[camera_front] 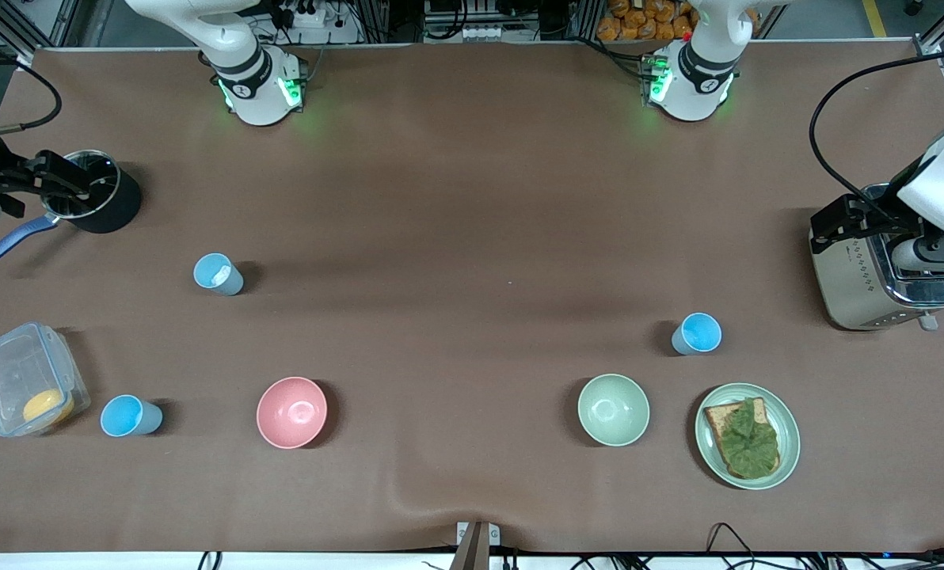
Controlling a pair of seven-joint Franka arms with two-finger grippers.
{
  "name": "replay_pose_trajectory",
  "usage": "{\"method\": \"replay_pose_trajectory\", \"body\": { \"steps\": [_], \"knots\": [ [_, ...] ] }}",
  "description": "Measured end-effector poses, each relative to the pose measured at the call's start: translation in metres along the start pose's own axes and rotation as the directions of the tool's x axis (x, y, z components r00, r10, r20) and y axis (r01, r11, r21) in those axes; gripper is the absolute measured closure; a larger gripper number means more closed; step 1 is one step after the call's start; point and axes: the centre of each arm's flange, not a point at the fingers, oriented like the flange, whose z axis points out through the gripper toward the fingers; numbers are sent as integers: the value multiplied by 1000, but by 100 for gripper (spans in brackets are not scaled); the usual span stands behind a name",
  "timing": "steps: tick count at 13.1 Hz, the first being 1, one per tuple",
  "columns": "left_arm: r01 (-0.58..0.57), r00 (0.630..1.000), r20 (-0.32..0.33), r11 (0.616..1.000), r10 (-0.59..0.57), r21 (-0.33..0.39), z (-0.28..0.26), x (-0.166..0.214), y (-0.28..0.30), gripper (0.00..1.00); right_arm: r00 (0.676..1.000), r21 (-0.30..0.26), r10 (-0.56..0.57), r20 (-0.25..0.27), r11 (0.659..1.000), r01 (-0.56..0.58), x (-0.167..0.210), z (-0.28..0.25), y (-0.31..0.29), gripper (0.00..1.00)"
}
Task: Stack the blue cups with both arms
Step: 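Reach the right gripper and the left gripper toward separate blue cups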
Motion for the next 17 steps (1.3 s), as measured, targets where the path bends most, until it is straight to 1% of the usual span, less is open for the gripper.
{"method": "replay_pose_trajectory", "body": {
  "steps": [7,10,12,14,17],
  "knots": [
    [-1,1000,4,1000,1,0,2,0,0,0,1000,-4,-1,1,1000,1,0,0,0,0],
    [-2,999,42,1000,2,-5,25,7,-1,0,1000,-4,-1,1,1000,1,0,0,0,0],
    [3,997,74,1000,-2,-12,55,17,-5,0,1000,-4,-2,2,1000,2,0,1,-1,0],
    [20,996,85,1000,-18,-20,102,28,-17,0,1000,-4,-2,2,1000,2,0,1,-1,0],
    [36,998,59,999,-34,-31,184,31,-27,0,1000,-4,-4,13,1000,4,3,6,-2,0]
  ]
}}
